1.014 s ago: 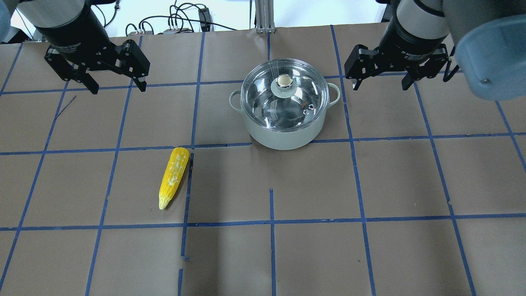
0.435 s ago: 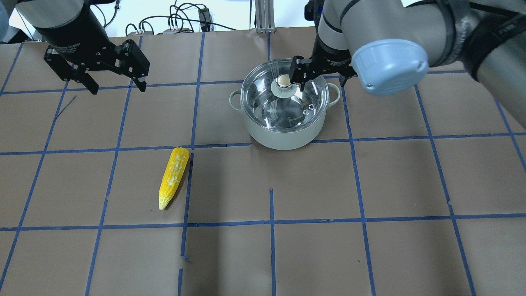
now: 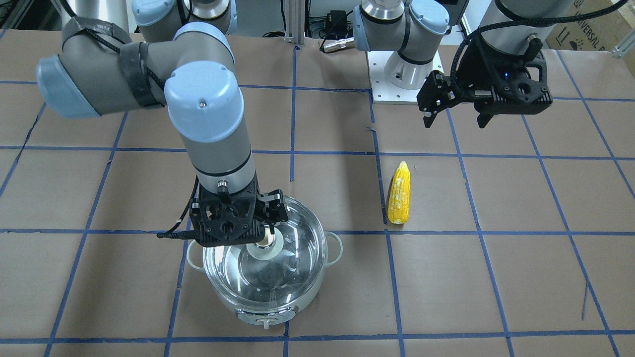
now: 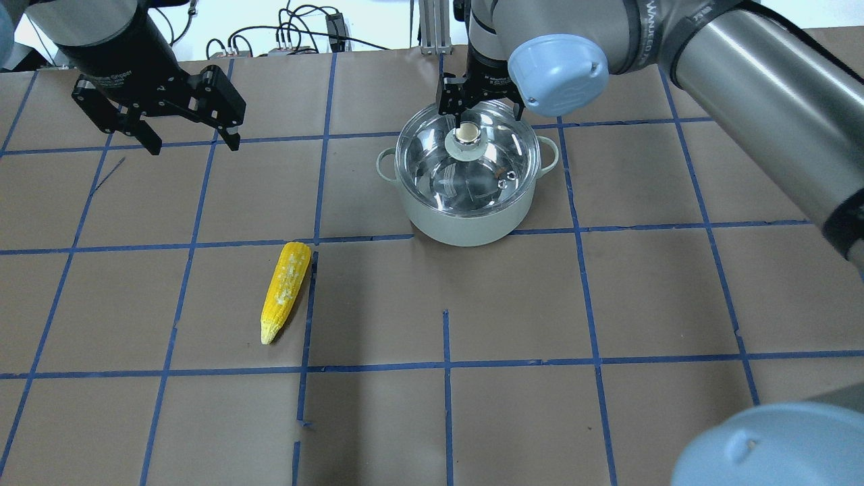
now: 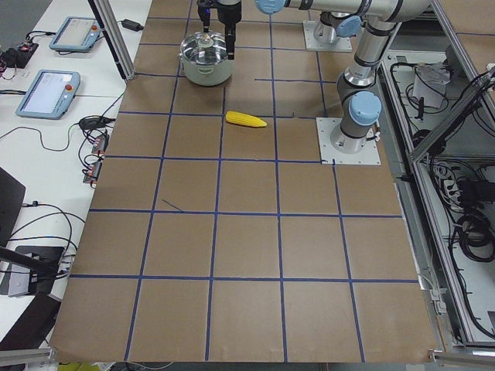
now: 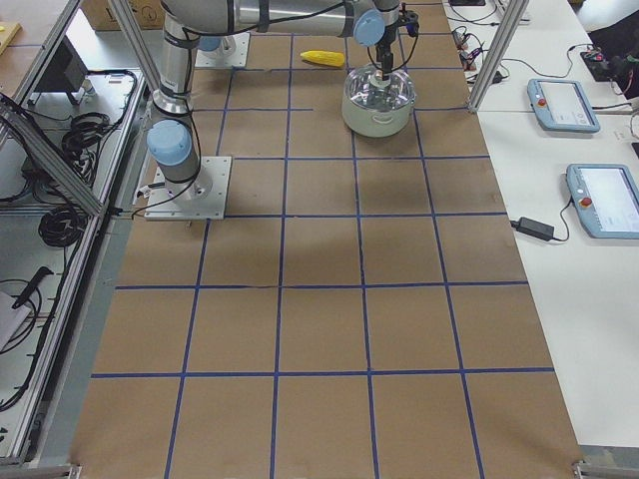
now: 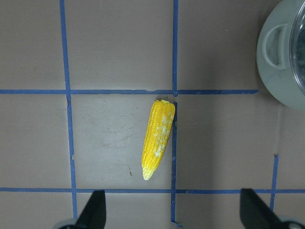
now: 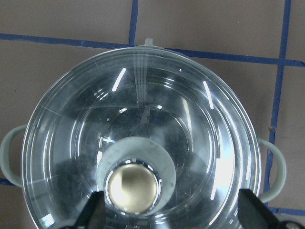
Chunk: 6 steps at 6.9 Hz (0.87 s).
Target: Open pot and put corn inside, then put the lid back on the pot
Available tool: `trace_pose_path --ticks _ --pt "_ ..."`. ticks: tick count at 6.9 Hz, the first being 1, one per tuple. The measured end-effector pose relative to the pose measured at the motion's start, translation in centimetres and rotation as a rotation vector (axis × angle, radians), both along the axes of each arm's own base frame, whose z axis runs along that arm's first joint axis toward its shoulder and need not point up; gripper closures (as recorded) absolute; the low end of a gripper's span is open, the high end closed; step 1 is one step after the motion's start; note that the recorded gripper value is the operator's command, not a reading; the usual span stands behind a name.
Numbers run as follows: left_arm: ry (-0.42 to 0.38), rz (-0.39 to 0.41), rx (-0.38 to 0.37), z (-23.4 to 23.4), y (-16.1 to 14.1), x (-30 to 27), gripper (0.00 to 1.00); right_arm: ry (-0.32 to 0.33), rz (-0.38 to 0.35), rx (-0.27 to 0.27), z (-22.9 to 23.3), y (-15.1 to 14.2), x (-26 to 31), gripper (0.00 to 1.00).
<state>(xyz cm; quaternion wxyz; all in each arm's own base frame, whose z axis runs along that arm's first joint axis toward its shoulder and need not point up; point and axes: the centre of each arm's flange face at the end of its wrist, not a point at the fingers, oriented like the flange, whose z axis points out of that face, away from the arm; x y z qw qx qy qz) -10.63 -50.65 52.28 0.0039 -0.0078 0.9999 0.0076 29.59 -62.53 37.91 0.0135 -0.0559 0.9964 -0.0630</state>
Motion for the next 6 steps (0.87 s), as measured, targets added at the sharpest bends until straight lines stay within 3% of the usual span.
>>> trace_pose_path --ticks 2,6 --pt "-0.001 0.0 0.0 0.0 0.0 0.0 0.0 0.013 0.002 0.002 -1.8 -1.2 0.7 0.08" --pt "-0.001 -0.001 0.001 0.0 0.0 0.0 0.0 0.026 0.018 0.018 -3.3 -0.6 2.2 0.09"
